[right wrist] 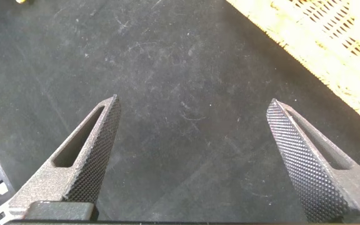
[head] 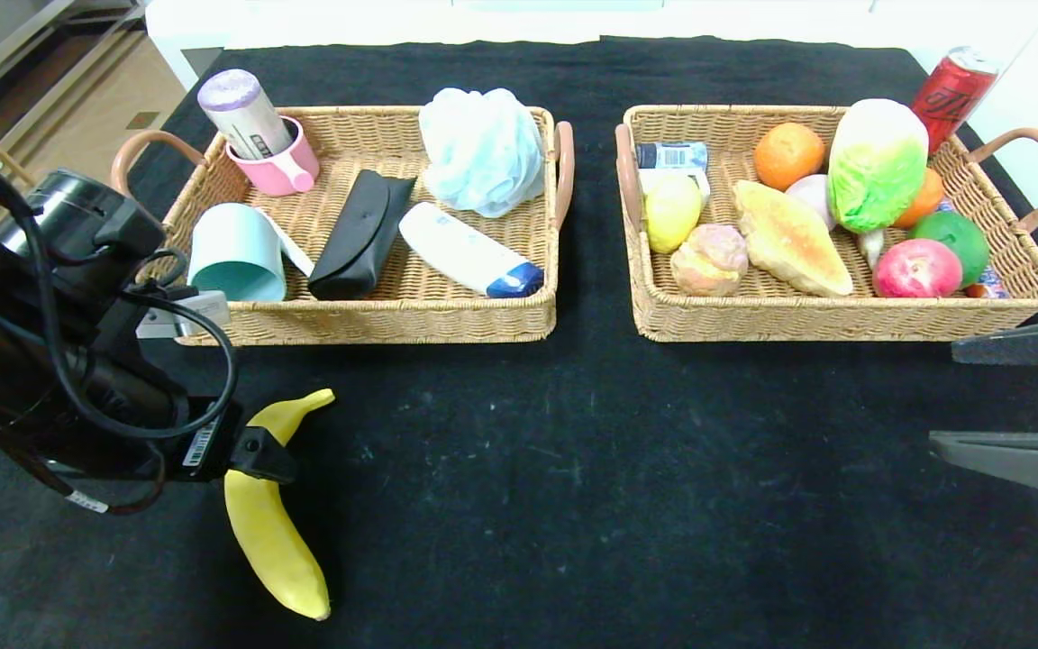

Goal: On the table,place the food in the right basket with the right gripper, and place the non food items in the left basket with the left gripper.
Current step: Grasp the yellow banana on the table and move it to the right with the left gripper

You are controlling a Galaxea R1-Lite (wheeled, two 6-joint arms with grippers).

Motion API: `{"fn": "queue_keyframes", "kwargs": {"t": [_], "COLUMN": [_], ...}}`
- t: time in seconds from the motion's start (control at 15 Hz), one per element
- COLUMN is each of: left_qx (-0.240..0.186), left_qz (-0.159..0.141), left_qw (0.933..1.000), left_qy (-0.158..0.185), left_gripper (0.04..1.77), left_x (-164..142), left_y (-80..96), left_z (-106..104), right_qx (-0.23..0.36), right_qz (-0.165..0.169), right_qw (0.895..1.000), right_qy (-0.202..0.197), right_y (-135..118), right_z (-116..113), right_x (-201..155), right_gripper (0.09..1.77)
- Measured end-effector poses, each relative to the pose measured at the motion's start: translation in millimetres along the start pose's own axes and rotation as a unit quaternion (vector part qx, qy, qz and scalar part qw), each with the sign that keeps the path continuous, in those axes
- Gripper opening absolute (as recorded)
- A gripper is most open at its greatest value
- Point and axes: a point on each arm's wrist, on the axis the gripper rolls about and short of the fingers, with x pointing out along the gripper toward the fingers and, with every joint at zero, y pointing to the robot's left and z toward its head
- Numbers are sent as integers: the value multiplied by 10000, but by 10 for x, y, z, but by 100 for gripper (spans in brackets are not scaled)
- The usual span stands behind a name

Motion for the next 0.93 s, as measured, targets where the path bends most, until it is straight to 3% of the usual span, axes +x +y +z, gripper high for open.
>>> {"fn": "queue_keyframes", "kwargs": {"t": [0.73, 0.93], "left_qx": [-92, -103], "left_qz": [175, 161], "left_qw": [9994, 9996], "left_qy": [298, 193], "left_gripper": [172, 172], "left_x": [242, 275], "left_y": [-47, -50], "left_z": [68, 99], "right_qx": [6, 9], "right_qz": [-23, -21], "right_qw": [10000, 10000], "right_qy": [-1, 3], "right_y": [-20, -22], "right_z": [-2, -3], "right_x": [14, 17], "right_gripper": [171, 171]}}
